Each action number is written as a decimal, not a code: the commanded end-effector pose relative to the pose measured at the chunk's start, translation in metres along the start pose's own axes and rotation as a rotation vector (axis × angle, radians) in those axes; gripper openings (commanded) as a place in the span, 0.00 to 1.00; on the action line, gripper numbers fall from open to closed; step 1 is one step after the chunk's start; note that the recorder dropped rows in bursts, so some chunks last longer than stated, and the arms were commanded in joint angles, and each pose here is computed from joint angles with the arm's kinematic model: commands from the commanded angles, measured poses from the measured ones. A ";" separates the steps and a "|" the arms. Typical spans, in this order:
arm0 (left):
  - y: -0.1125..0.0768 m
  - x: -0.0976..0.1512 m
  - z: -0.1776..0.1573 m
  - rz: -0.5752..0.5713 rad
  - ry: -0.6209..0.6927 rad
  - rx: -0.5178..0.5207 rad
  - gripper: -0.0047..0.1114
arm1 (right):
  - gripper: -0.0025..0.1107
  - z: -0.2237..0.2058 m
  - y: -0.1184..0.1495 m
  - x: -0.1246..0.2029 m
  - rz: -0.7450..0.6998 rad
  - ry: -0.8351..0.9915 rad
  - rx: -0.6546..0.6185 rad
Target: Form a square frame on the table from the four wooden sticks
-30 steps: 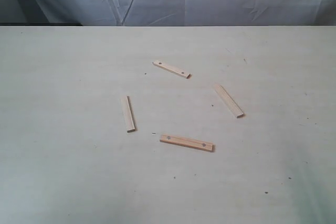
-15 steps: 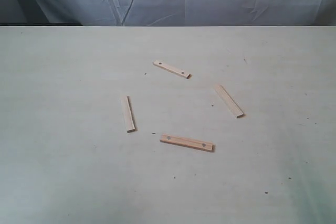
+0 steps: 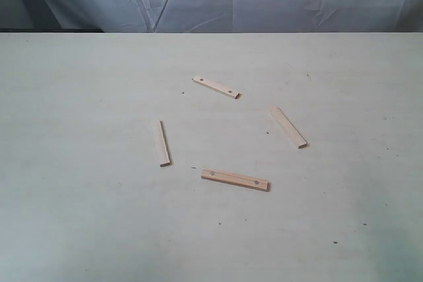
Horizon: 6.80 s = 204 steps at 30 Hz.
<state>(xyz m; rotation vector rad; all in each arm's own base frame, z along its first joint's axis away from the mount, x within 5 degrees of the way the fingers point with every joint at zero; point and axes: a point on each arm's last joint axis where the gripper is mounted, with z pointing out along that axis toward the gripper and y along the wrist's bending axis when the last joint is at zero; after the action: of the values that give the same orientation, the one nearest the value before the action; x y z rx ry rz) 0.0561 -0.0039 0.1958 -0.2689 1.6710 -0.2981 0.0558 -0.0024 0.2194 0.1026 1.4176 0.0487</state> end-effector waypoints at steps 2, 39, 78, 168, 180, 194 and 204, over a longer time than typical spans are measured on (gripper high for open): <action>0.000 0.000 0.000 -0.007 -0.007 0.009 0.04 | 0.01 0.000 0.000 0.001 0.051 0.005 0.001; 0.000 0.000 0.000 -0.004 -0.002 0.008 0.04 | 0.01 0.217 0.063 -0.006 0.078 1.244 -0.262; 0.000 0.000 0.000 -0.004 -0.002 0.008 0.04 | 0.01 0.389 0.216 0.204 -0.043 1.612 -0.452; 0.000 0.001 0.000 -0.005 0.000 0.008 0.04 | 0.01 0.368 0.191 0.143 0.116 1.482 -0.165; 0.000 0.001 0.000 -0.005 0.000 0.008 0.04 | 0.01 0.387 0.229 0.165 0.076 1.531 -0.076; 0.000 0.001 0.000 -0.005 0.000 0.008 0.04 | 0.01 0.388 0.227 0.183 -0.023 1.522 -0.053; 0.000 0.001 0.000 -0.005 0.000 0.008 0.04 | 0.16 0.383 0.222 0.183 -0.168 1.574 -0.089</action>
<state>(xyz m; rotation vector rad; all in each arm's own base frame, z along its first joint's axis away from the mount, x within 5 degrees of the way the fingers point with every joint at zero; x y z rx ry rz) 0.0560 -0.0040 0.1953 -0.2687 1.6768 -0.2986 0.4673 0.2205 0.1154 -0.1603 2.9907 0.0714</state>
